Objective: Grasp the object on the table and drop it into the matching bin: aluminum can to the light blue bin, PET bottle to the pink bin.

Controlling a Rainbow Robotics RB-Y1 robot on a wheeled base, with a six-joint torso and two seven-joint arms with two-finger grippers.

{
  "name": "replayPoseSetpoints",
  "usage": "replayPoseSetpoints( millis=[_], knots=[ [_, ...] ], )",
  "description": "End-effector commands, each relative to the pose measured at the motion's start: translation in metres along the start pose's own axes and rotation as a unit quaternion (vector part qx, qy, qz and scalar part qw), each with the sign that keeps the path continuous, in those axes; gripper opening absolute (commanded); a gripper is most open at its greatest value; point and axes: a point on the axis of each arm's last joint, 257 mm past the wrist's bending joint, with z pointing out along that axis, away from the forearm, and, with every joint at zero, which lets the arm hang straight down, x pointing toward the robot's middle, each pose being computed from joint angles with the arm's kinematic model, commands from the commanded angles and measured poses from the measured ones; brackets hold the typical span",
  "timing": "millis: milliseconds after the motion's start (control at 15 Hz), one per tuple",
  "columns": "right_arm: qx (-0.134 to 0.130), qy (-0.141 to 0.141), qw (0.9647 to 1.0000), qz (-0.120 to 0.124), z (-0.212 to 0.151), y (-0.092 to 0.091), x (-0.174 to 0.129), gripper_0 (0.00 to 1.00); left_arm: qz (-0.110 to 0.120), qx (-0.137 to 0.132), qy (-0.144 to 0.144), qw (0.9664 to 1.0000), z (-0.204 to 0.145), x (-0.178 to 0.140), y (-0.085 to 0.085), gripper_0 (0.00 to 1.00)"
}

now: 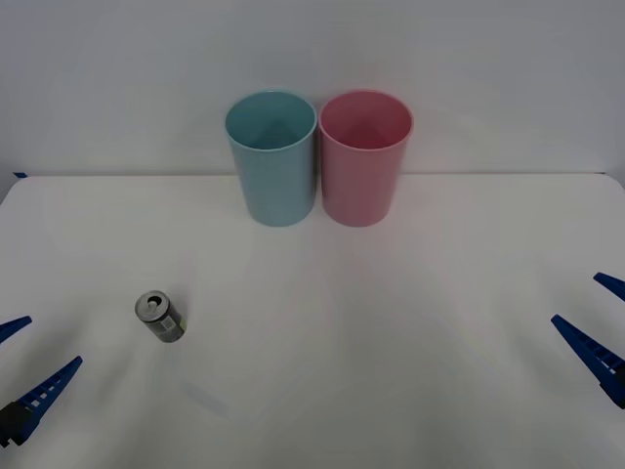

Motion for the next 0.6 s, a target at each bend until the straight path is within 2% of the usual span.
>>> replayPoseSetpoints(
  millis=[67,267,400,600],
  knots=[
    [0.0,0.0,1.0,0.0,0.0,0.0,0.0,1.0,0.01,-0.01,0.022,0.9997,-0.005,0.017,-0.001,1.0],
    [0.0,0.0,1.0,0.0,0.0,0.0,0.0,1.0,-0.016,-0.016,0.032,0.9992,-0.004,0.034,-0.003,1.0],
    [0.0,0.0,1.0,0.0,0.0,0.0,0.0,1.0,-0.035,-0.015,0.027,0.9989,0.001,0.039,-0.006,1.0],
    [0.0,0.0,1.0,0.0,0.0,0.0,0.0,1.0,-0.048,-0.01,0.022,0.9986,0.012,0.042,-0.011,1.0]
  ],
)
